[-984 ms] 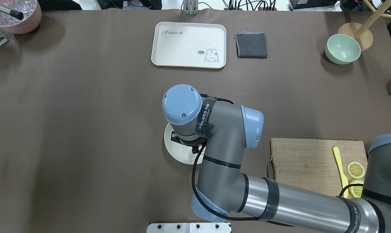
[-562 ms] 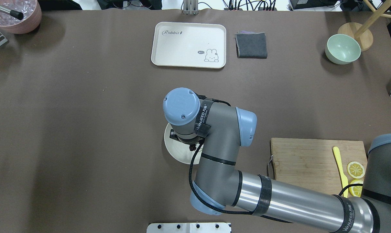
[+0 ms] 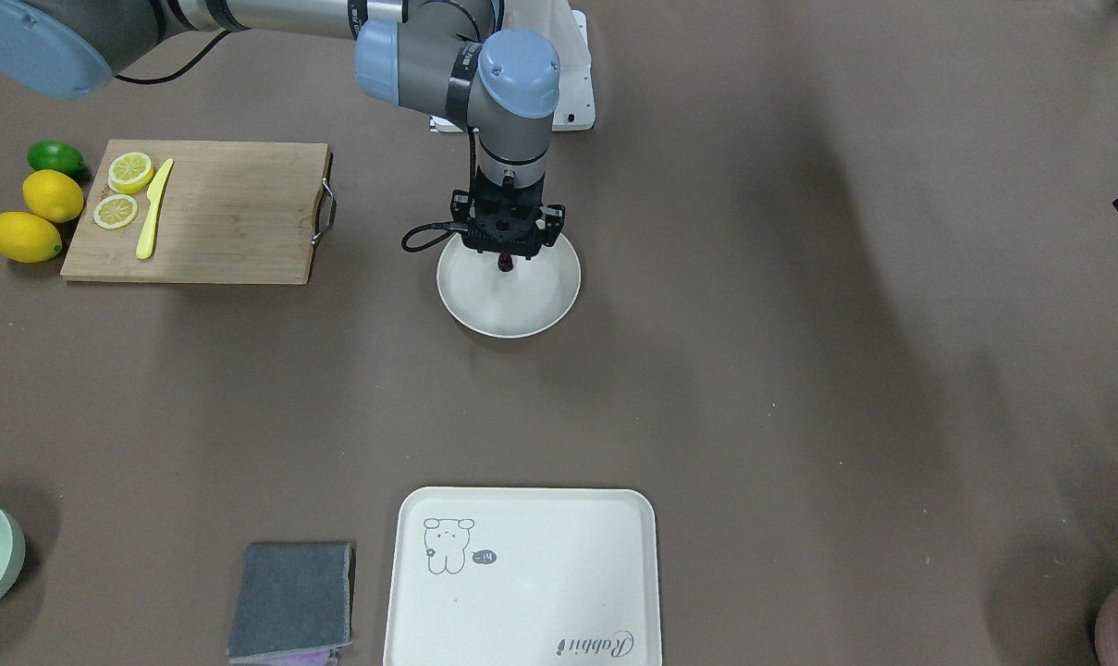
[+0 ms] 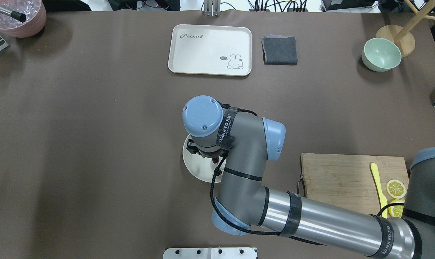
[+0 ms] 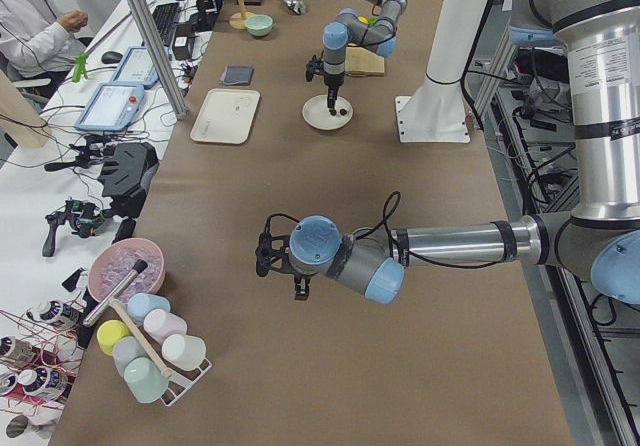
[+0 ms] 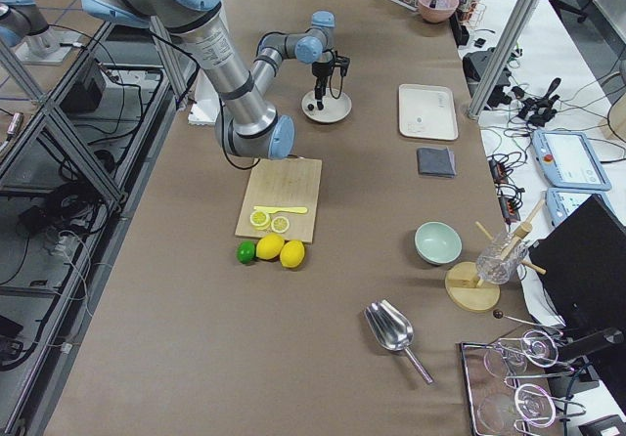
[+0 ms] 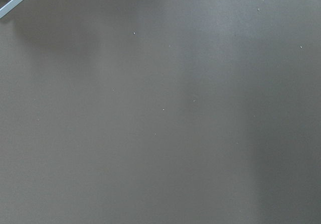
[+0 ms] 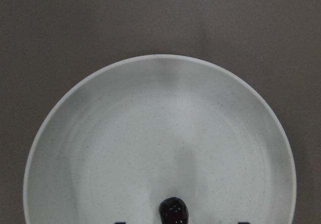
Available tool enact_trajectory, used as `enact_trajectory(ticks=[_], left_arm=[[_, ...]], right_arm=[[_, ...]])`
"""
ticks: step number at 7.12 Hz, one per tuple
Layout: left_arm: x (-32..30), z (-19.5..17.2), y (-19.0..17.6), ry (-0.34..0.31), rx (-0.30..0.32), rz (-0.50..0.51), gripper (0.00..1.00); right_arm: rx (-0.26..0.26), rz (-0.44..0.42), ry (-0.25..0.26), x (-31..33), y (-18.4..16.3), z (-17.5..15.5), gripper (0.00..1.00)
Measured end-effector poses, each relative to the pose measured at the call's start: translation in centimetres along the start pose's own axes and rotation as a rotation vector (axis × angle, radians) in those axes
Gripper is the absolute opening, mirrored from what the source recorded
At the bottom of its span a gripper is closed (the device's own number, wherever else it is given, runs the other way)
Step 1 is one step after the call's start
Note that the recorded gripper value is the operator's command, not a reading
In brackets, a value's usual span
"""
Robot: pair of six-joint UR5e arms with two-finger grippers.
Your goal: Place red cherry on plate
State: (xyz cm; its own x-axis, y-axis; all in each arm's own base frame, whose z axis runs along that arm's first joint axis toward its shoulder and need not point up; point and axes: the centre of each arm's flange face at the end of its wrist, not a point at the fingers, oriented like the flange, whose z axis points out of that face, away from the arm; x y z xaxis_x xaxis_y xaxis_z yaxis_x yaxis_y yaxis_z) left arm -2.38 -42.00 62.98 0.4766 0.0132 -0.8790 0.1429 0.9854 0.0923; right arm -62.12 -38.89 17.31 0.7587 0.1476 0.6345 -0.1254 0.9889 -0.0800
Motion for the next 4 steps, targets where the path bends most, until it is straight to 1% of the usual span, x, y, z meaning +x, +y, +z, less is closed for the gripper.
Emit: enact_trajectory(ticks=[2, 3, 4], left_arm=[[0.0, 0.0, 0.0, 0.000, -0.001, -0.001, 0.97], [0.0, 0.0, 0.0, 0.000, -0.001, 0.000, 0.97], [0.0, 0.0, -0.1, 0.001, -0.002, 0.000, 0.97]], right_arm=[[-0.010, 0.010, -0.020, 0.8, -1.3, -1.6, 1.00], [-0.026, 0.012, -0.034, 2.5, -2.4, -3.2, 1.00], [-0.037, -0.013, -0.034, 5.8, -3.5, -5.7, 1.00]])
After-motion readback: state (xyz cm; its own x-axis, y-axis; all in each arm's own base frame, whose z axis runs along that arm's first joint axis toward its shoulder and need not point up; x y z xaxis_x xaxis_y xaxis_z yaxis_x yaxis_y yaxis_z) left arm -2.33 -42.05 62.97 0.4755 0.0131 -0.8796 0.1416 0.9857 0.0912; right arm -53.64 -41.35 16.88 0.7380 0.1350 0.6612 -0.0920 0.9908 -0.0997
